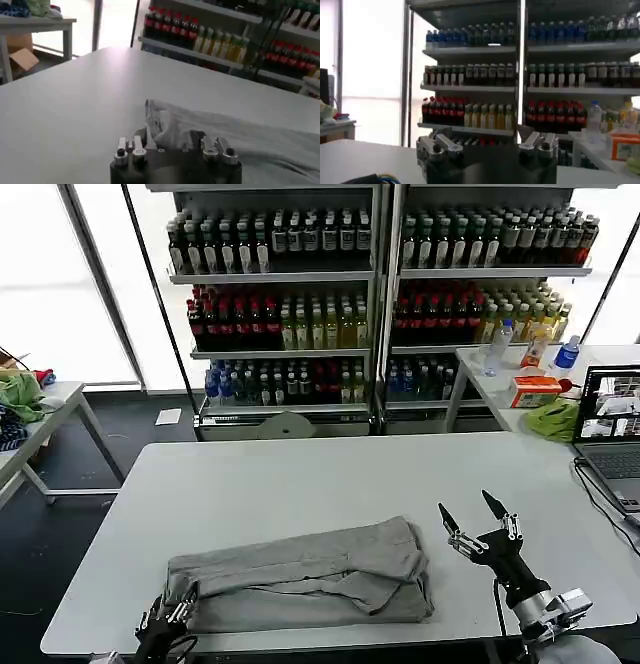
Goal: Fold and organize the clothes.
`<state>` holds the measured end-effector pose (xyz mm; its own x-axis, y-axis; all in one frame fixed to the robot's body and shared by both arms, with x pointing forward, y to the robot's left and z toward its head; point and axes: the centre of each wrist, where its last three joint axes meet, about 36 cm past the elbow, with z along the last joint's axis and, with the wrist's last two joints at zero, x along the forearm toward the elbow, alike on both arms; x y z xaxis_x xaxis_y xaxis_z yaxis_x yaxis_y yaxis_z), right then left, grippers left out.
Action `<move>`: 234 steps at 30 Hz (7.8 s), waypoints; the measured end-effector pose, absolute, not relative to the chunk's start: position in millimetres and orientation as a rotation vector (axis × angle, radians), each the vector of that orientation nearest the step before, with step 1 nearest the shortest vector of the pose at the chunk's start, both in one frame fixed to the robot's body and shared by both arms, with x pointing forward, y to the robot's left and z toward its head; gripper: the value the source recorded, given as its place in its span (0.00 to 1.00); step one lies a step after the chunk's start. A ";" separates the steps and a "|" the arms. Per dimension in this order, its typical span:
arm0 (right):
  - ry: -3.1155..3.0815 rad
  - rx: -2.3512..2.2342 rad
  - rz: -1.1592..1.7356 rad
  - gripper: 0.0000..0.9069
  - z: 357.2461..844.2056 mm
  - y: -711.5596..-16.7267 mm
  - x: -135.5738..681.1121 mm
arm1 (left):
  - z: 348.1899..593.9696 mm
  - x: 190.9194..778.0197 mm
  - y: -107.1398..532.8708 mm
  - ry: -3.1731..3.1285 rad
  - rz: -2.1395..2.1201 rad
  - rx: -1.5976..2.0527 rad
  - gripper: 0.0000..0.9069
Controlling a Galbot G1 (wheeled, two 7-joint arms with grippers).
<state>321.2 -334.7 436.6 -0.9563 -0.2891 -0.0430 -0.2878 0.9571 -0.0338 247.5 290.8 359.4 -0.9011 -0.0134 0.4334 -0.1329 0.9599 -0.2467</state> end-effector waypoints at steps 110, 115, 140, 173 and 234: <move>3.081 -0.484 0.007 1.00 442.9 -321.5 306.1 | 445.6 311.3 295.7 -2.733 0.360 -0.127 1.00; 3.084 -0.492 0.005 1.00 441.4 -322.9 305.3 | 452.6 310.4 320.2 -2.769 0.388 -0.011 1.00; 3.083 -0.526 0.016 1.00 436.2 -313.9 320.9 | 400.1 291.2 394.2 -2.642 0.433 0.275 1.00; 3.078 -0.540 0.009 1.00 434.6 -315.5 325.3 | 385.9 284.7 367.1 -2.630 0.638 0.250 0.01; 3.175 -0.551 0.067 1.00 423.3 -282.0 322.1 | 432.6 351.7 182.0 -2.579 0.404 -0.204 1.00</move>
